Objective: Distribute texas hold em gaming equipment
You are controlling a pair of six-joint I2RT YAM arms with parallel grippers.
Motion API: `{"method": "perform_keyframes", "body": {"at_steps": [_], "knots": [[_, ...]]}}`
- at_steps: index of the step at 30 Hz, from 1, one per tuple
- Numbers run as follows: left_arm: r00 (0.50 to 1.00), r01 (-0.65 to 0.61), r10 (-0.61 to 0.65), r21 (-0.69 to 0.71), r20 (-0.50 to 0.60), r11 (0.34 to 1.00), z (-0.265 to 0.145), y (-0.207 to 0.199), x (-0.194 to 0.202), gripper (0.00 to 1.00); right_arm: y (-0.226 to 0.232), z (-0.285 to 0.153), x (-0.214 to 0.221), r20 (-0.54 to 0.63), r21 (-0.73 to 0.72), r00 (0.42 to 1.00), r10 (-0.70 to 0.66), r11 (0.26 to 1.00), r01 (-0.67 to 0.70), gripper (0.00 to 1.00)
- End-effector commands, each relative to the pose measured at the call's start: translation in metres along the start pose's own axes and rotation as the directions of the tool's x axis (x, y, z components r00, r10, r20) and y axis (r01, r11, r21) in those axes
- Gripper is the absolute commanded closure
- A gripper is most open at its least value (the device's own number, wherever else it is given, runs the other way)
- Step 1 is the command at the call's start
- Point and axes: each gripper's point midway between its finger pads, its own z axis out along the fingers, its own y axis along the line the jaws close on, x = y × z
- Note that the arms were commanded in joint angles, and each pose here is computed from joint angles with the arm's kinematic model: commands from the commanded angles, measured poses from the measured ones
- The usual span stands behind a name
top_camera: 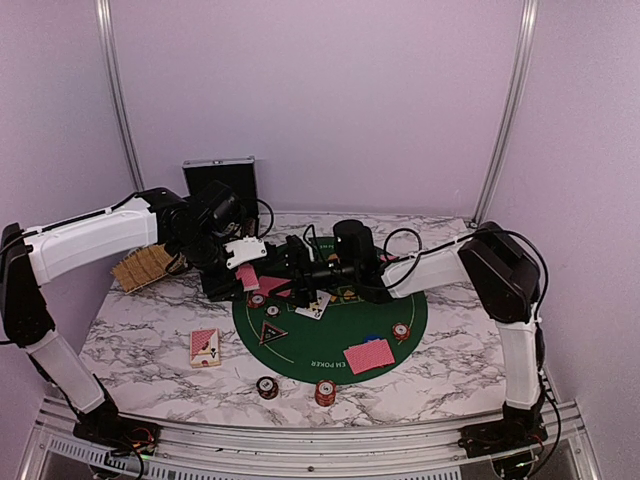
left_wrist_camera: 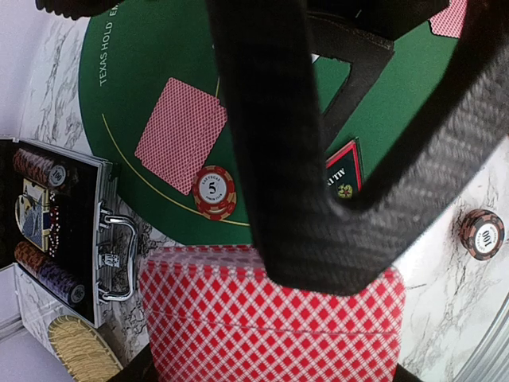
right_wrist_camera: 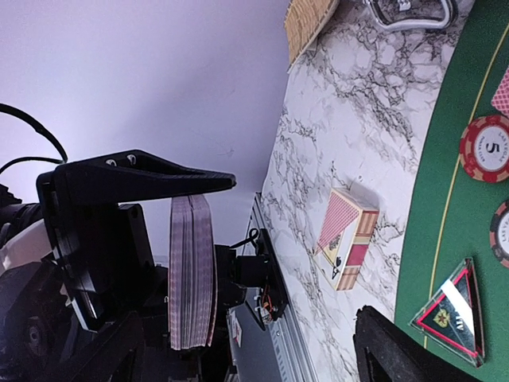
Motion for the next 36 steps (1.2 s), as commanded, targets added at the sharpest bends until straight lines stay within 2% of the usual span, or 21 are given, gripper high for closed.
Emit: {"method": "perform_keyframes", "body": {"at_steps": [1, 10, 23, 36], "knots": [[1.000, 0.007, -0.007, -0.003, 0.024, 1.000, -0.006, 0.005, -0.008, 1.00, 0.016, 0.013, 0.005, -0.026, -0.077, 1.000, -0.011, 0.997, 0.009, 0.10], [1.000, 0.009, -0.009, -0.001, 0.022, 1.000, -0.004, 0.005, -0.009, 1.00, 0.023, 0.033, 0.007, -0.053, -0.127, 0.999, 0.000, 0.992, -0.006, 0.10], [1.000, 0.009, -0.009, 0.005, 0.014, 1.000, -0.002, 0.002, -0.006, 1.00, 0.035, 0.039, 0.005, -0.055, -0.162, 0.998, -0.009, 0.987, 0.000, 0.08], [1.000, 0.009, -0.009, 0.001, 0.020, 1.000, -0.003, 0.004, -0.009, 1.00, 0.031, 0.073, 0.013, -0.119, -0.206, 0.993, 0.020, 0.978, -0.044, 0.07]]}}
